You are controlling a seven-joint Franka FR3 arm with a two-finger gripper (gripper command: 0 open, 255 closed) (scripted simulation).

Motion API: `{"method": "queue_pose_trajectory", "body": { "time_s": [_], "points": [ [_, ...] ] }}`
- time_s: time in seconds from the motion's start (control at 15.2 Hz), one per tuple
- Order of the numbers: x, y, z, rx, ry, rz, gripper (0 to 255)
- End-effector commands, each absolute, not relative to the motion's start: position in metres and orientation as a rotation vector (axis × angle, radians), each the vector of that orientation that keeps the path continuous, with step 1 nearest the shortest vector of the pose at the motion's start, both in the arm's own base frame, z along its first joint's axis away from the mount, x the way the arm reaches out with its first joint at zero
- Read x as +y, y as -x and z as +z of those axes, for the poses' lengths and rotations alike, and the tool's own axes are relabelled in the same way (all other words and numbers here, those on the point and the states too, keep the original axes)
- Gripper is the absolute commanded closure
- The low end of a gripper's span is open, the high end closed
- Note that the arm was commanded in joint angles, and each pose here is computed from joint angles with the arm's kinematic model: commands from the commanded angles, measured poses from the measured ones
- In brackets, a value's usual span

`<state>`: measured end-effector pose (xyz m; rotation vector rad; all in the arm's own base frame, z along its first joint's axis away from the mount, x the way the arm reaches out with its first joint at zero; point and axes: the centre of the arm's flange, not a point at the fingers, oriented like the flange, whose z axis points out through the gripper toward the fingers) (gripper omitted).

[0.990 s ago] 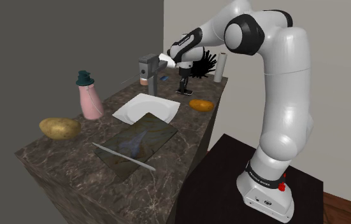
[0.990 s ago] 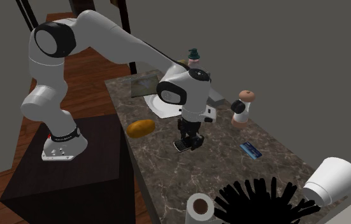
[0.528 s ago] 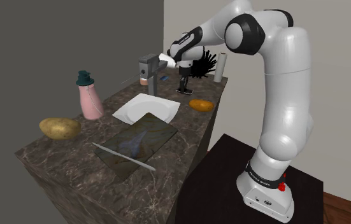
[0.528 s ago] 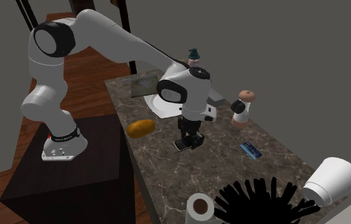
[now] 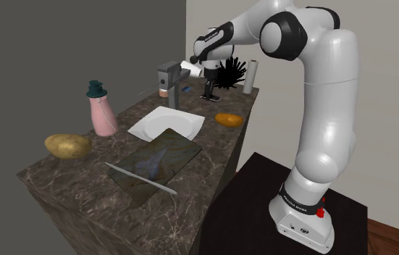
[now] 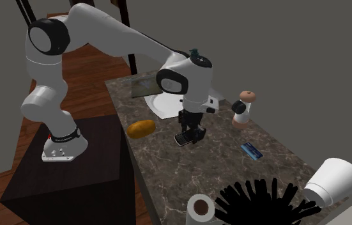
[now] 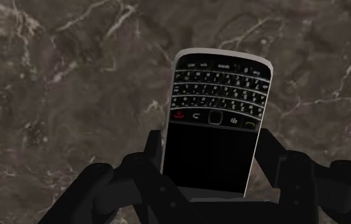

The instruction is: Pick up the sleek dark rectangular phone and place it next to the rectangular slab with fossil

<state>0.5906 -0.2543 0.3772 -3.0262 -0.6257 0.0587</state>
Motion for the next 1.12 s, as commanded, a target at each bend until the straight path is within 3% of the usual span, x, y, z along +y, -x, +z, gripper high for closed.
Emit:
{"method": "queue_pose_trajectory", "body": {
  "time_s": [0.0, 1.06],
  "points": [
    [-0.254, -0.59, 0.389, -0.626, 3.026, 0.059, 255],
    [-0.22, -0.57, 0.454, -0.626, 3.026, 0.059, 255]
  ]
}}
